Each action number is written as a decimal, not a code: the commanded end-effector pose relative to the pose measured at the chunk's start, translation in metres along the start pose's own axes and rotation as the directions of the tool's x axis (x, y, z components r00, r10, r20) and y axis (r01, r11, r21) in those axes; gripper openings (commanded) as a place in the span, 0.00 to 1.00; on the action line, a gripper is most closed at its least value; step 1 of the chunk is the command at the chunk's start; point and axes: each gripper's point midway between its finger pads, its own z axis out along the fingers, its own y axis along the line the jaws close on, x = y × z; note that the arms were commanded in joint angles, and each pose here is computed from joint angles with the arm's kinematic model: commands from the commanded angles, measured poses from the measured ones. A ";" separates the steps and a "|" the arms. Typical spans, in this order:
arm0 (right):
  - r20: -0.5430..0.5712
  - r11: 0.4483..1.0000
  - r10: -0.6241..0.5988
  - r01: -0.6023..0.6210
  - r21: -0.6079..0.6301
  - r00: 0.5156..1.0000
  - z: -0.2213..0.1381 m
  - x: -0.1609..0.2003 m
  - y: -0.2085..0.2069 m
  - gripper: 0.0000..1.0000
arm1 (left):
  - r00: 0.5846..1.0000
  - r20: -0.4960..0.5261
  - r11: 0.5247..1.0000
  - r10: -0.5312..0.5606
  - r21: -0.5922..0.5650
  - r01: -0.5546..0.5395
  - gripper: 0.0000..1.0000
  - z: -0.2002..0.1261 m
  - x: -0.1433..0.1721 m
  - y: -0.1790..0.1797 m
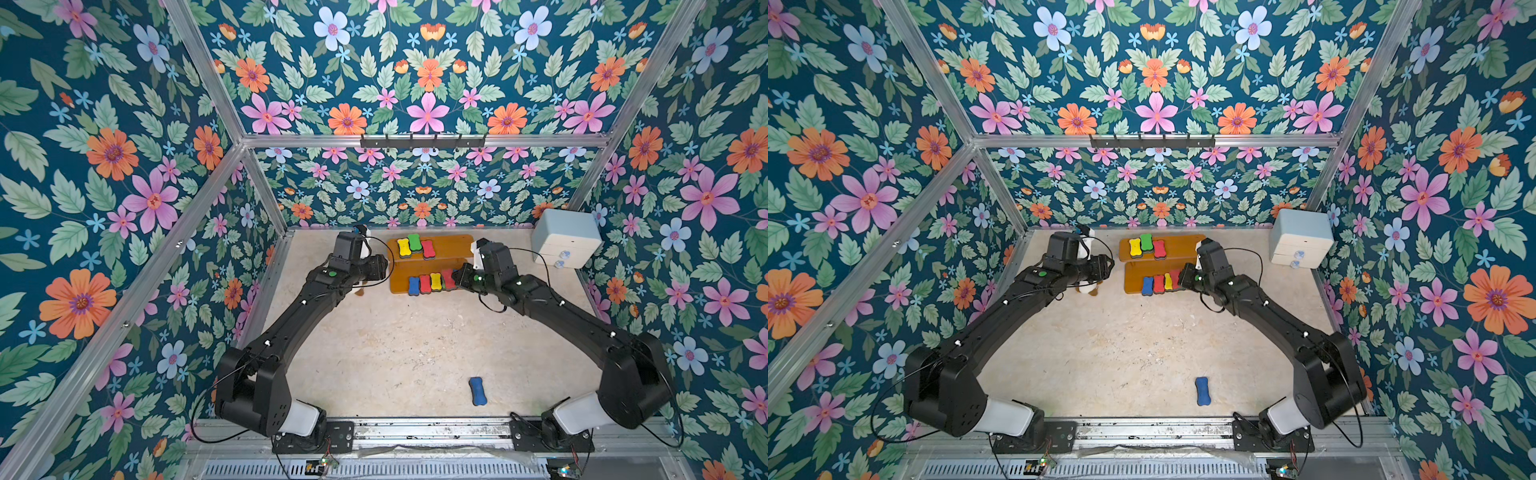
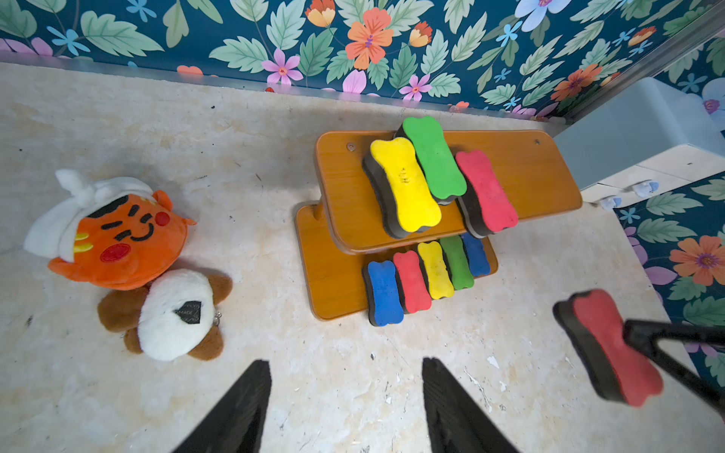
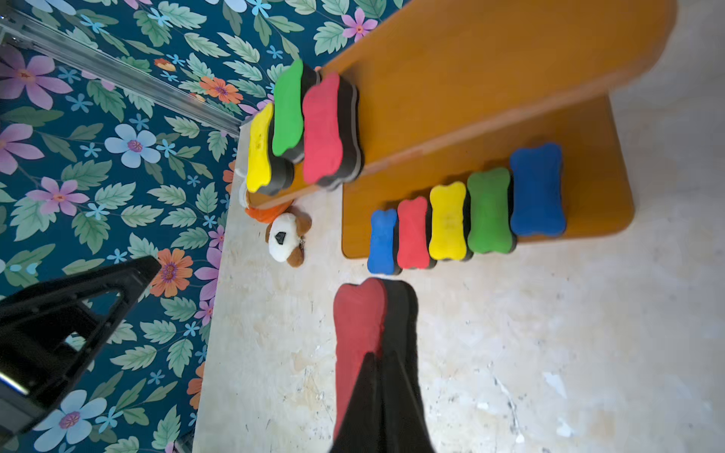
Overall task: Remove the whiteboard erasers from the shelf
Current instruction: Pick up the whiteboard eraser from the shelf, then place the whiteboard eraser at the center of the board.
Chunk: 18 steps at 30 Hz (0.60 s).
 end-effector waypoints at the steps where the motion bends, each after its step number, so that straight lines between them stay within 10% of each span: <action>1: 0.054 0.997 0.062 -0.064 0.034 0.997 -0.011 0.021 -0.009 0.00 | 1.000 -0.002 1.000 -0.010 0.015 0.010 0.67 -0.004 0.005 -0.001; 18: -0.042 0.987 0.138 -0.134 0.092 0.990 -0.021 0.129 -0.044 0.00 | 0.996 -0.049 0.997 -0.069 0.017 0.070 0.68 0.004 0.038 0.007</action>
